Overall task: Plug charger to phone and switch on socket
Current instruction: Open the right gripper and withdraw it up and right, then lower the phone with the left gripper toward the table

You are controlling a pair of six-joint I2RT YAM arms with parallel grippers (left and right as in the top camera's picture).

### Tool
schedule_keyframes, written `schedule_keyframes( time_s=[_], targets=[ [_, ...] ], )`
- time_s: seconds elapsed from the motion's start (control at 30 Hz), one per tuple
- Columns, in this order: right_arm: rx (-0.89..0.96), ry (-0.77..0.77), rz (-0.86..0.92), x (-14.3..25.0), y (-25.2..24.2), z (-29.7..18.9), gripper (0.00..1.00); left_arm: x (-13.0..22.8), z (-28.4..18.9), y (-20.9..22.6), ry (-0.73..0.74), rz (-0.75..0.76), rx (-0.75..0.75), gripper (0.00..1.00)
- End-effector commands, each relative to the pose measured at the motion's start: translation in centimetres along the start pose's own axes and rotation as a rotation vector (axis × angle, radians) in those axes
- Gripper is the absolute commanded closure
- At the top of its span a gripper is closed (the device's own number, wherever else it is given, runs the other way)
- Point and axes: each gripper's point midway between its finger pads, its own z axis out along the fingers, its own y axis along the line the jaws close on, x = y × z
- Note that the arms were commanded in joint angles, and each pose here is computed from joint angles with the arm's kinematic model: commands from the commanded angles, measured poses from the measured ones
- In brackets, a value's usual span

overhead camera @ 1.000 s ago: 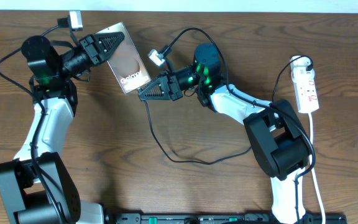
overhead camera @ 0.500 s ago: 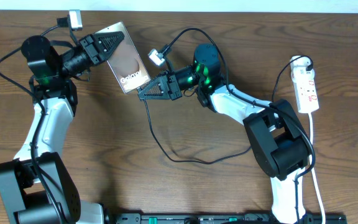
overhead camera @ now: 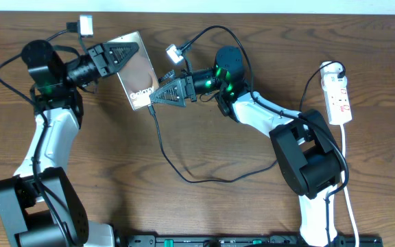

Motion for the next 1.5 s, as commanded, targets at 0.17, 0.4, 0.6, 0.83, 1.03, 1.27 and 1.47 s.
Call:
schedule_keyframes(
  time_s=[0.17, 0.4, 0.6, 0.83, 1.03, 1.27, 1.47],
  targets=[
    [0.033, -0.047, -0.028, -1.9, -0.1, -1.8, 0.01, -0.3, -3.8, 0.1, 0.026, -0.012, 0.024, 0.93],
    [0.202, -0.143, 0.153, -2.4, -4.8, -4.5, 0.01, -1.3, -6.8, 0.7, -0.010, -0.059, 0.002, 0.93],
    [0.467, -0.238, 0.323, -1.5, -10.5, -9.1, 0.01, -1.2, -7.2, 0.6, -0.001, -0.056, 0.008, 0.93],
    [0.705, -0.303, 0.329, -2.4, -9.9, -14.6, 0.01, -0.5, -7.2, 1.2, 0.001, -0.056, 0.007, 0.93],
    [0.963, -0.312, 0.233, -3.1, -3.9, -18.1, 0.01, 2.9, -7.3, 5.0, -0.044, -0.140, -0.053, 0.93],
    [1.066, -0.327, 0.236, -2.6, 0.4, -19.6, 0.01, 8.0, -6.9, 8.1, -0.032, -0.205, -0.088, 0.92],
    [1.078, -0.311, 0.265, -1.8, 0.4, -19.8, 0.01, 11.3, -6.0, 11.1, -0.031, -0.269, -0.158, 0.93]
  ],
)
